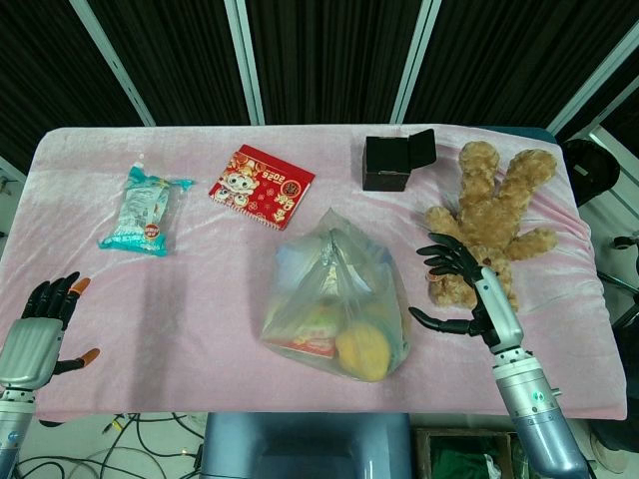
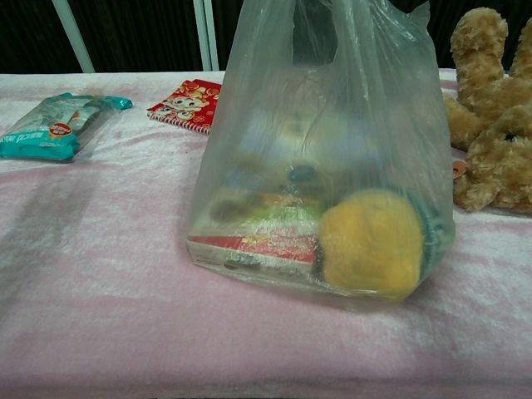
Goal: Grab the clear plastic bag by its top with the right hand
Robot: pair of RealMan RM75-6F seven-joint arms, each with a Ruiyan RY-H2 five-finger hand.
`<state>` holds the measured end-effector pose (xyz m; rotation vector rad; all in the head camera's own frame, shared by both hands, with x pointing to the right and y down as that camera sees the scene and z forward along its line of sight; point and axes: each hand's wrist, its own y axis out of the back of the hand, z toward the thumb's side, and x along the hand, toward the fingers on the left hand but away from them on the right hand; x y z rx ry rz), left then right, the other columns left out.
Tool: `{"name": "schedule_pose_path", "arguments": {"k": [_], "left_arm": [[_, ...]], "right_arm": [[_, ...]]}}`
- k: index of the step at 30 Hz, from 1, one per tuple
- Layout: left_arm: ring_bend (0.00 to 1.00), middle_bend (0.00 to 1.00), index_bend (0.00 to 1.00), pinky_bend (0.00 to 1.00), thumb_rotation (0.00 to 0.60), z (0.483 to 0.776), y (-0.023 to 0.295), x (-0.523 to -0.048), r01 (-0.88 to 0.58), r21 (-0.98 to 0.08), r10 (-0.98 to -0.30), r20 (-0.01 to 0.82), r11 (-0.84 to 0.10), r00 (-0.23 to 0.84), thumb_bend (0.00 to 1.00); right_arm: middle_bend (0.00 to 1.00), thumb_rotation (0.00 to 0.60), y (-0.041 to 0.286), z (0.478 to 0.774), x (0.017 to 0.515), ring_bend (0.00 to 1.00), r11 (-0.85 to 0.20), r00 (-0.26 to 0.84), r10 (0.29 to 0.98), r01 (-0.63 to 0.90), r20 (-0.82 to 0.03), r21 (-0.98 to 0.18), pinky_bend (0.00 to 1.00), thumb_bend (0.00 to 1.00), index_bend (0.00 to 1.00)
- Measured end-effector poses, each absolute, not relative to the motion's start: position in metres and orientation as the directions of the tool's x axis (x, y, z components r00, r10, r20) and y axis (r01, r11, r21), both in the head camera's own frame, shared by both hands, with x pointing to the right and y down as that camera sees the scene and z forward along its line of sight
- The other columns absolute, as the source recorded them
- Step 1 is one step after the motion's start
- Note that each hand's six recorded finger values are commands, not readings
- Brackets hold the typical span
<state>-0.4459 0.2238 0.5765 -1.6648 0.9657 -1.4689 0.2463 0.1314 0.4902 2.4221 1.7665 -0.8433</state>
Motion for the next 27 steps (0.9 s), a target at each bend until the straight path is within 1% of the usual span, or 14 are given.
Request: {"name": "schedule_pose_path", "arguments": {"k": [27], "left_arm": [[0.00, 0.00, 0.00, 0.00, 0.600, 0.5762, 0.2220, -0.4467, -0.084, -0.880, -0.884, 0.462, -0.467, 0.071, 0.00]], "right_arm": [[0.24, 0.600, 0.1298, 0.4899, 0.2397, 0.25, -0.369, 0.231, 0.873, 0.889, -0.430, -0.271, 0.28, 0.12, 0.17]]}}
